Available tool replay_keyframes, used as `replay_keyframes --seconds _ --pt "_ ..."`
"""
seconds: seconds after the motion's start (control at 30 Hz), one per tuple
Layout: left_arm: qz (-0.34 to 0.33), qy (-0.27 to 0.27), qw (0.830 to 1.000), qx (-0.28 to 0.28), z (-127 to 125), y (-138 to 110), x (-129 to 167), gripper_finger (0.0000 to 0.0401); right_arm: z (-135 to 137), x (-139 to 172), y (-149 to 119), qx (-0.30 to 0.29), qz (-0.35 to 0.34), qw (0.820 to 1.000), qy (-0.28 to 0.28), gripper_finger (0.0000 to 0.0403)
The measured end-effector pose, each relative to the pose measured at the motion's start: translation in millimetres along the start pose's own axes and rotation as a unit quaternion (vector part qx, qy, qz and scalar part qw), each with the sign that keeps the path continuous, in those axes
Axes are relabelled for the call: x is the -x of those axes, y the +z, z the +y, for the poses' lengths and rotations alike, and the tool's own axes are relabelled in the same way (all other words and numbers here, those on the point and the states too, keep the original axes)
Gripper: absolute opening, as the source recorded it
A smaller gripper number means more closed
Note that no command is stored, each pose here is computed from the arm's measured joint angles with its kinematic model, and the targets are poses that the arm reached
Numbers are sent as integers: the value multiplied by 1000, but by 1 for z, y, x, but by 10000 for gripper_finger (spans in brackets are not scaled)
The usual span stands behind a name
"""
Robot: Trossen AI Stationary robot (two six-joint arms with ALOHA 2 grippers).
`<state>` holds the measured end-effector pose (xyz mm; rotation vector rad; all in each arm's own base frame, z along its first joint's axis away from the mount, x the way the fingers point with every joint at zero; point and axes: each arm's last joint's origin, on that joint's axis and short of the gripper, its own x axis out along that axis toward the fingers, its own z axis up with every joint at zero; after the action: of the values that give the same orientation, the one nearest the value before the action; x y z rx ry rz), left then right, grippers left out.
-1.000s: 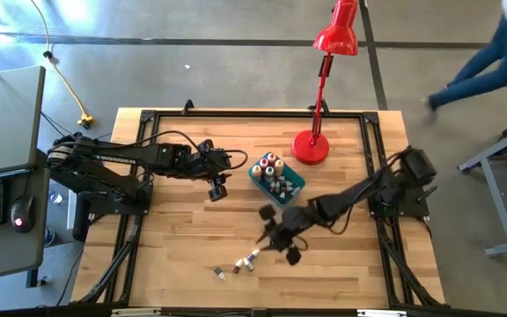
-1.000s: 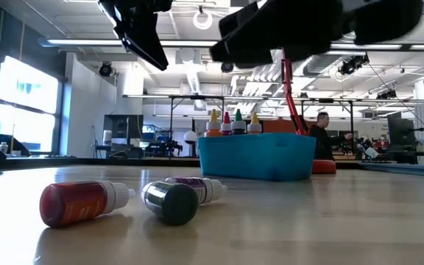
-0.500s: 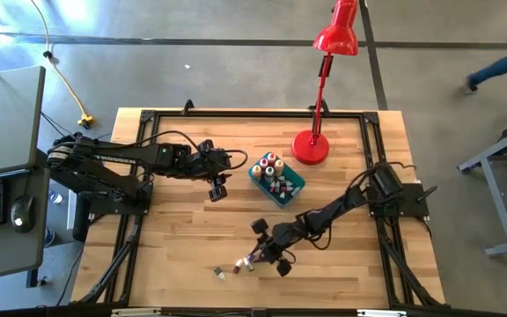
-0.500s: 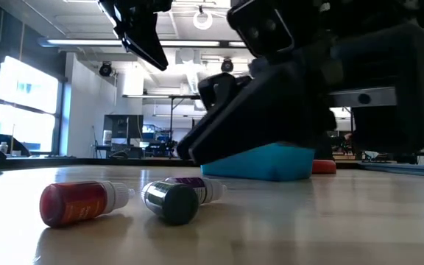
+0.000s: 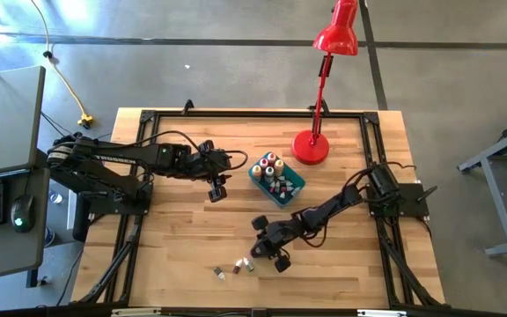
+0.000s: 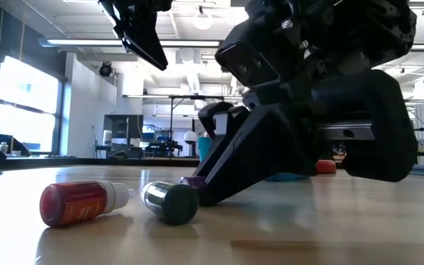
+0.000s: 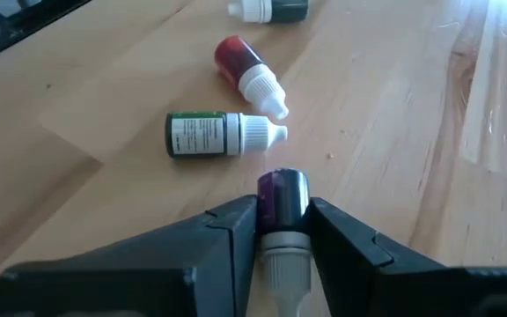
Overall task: Pick & Place food coloring
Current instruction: Put the small food coloring bottle into the blue container
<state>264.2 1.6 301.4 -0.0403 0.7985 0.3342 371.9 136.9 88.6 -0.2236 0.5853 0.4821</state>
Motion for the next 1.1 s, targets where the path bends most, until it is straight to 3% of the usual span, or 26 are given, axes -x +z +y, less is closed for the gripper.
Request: replay_keyframes --seconds 0.33,0.47,0.57,0.63,0.77,0.9,1.1 --pt "0 1 1000 0 0 0 0 131 -8 1 -3 -8 11 1000 -1 78" --pt "0 2 1000 0 0 0 0 131 -9 12 5 -14 6 999 40 70" --pt "0 2 1000 0 0 0 0 131 -13 35 25 3 0 999 47 82" --pt "-1 2 1000 0 0 0 0 131 -19 58 39 21 15 1000 16 90" --pt "0 1 1000 0 0 0 0 131 -39 108 46 31 110 988 -100 90" --pt "1 -4 1000 2 0 0 0 131 -66 141 43 -43 141 977 -152 76" --pt "2 -13 1000 2 -1 0 0 131 -100 152 21 -126 190 951 -207 90"
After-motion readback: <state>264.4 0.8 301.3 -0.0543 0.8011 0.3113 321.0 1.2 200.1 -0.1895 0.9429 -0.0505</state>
